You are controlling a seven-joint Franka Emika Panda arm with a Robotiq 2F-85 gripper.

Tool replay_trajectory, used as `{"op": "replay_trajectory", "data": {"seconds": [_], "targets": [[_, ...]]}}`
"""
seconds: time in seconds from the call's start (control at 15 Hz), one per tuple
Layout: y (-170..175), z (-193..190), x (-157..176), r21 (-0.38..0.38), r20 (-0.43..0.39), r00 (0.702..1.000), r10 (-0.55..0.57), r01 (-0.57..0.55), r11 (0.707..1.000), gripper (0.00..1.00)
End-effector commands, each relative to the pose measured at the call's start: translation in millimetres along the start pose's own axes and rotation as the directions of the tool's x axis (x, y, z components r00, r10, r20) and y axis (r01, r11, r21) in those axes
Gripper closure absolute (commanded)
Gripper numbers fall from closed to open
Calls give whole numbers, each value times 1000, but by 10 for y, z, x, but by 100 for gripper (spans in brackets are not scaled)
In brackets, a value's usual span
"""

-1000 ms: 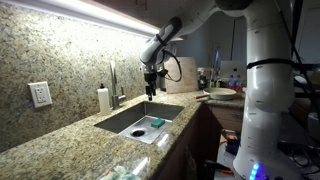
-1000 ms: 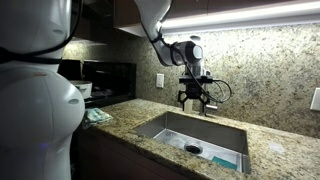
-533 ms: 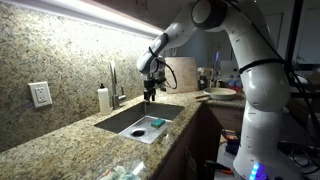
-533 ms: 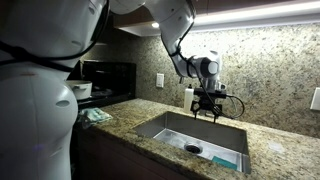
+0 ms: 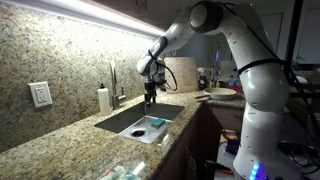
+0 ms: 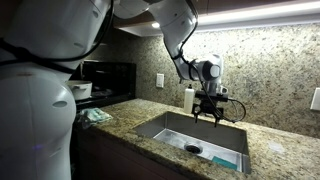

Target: Use the sponge to scrub inside the sink

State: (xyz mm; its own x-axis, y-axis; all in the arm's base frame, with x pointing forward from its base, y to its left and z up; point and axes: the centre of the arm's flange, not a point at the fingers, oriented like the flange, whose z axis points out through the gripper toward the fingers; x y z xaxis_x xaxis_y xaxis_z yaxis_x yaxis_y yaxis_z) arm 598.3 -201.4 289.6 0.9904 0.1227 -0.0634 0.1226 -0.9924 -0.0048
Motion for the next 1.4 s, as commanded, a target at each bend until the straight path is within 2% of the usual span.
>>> {"op": "replay_trajectory", "data": {"seconds": [0.0,0.13,0.33,0.67,0.8,1.0,1.13,1.33], "targets": [[202,394,-68,57,62,998,3,-7,998,22],[333,664,-152,66,87,995,43,-49,997,33],[543,977,-236,64,76,993,95,-100,993,54],[787,1084,-27,50,2,992,123,-123,991,87],[862,1111,113,27,-1,988,153,-153,988,92],[965,1242,286,42,-2,987,158,-158,987,94],[997,1368,338,46,13,987,163,-163,986,90],[1032,1551,285,59,43,981,187,-190,980,90]]}}
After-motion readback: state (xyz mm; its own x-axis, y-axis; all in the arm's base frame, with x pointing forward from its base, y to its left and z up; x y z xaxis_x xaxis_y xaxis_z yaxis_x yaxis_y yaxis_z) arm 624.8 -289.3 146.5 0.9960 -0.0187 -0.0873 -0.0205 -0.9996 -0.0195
